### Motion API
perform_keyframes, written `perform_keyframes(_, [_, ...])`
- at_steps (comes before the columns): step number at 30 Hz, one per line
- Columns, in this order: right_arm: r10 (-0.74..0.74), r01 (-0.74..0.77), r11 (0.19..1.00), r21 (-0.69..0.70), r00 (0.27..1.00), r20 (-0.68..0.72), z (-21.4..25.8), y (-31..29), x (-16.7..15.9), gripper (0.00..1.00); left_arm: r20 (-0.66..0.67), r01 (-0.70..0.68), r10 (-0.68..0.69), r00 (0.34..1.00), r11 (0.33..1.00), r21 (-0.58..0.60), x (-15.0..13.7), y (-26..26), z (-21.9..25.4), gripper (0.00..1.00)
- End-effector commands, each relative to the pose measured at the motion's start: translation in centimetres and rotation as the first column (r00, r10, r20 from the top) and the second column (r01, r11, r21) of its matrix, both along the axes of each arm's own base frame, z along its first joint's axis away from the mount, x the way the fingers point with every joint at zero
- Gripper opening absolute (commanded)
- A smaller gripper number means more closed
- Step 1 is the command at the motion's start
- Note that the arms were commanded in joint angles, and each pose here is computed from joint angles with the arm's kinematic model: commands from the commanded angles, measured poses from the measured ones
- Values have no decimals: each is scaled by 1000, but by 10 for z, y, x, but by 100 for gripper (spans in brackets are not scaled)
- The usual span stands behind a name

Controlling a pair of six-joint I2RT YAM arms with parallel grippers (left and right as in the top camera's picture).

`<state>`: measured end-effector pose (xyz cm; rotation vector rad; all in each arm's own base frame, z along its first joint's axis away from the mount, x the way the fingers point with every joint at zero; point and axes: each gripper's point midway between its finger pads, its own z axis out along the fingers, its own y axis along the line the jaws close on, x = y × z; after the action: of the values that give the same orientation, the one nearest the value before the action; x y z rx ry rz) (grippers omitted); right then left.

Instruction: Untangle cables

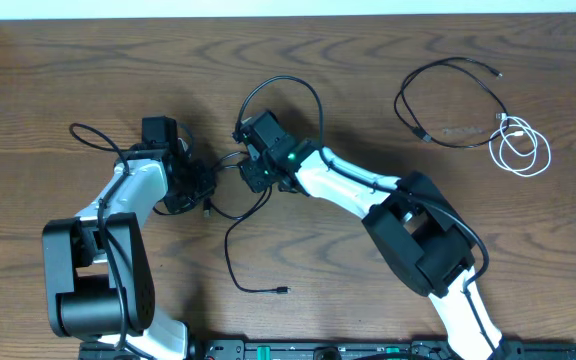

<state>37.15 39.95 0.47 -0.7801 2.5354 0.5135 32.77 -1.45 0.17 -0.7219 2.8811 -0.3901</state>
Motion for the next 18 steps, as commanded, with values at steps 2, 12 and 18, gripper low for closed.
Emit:
perform_keyframes(2, [-43,36,989,-143,998,-44,-47,-31,-9,49,-19,-9,9,1000,1000,-12,-5,-2,-5,22])
perform_keyframes(12, [-16,7,996,-94,995,-96,-47,-24,-17,56,-16,-7,7,1000,1000,-22,-4,-3,-4,8])
perform_keyframes(18, [17,-6,999,47,971,-238,-39,-15,-27,58,-5,-7,6,1000,1000,-22,-2,-3,-1,8])
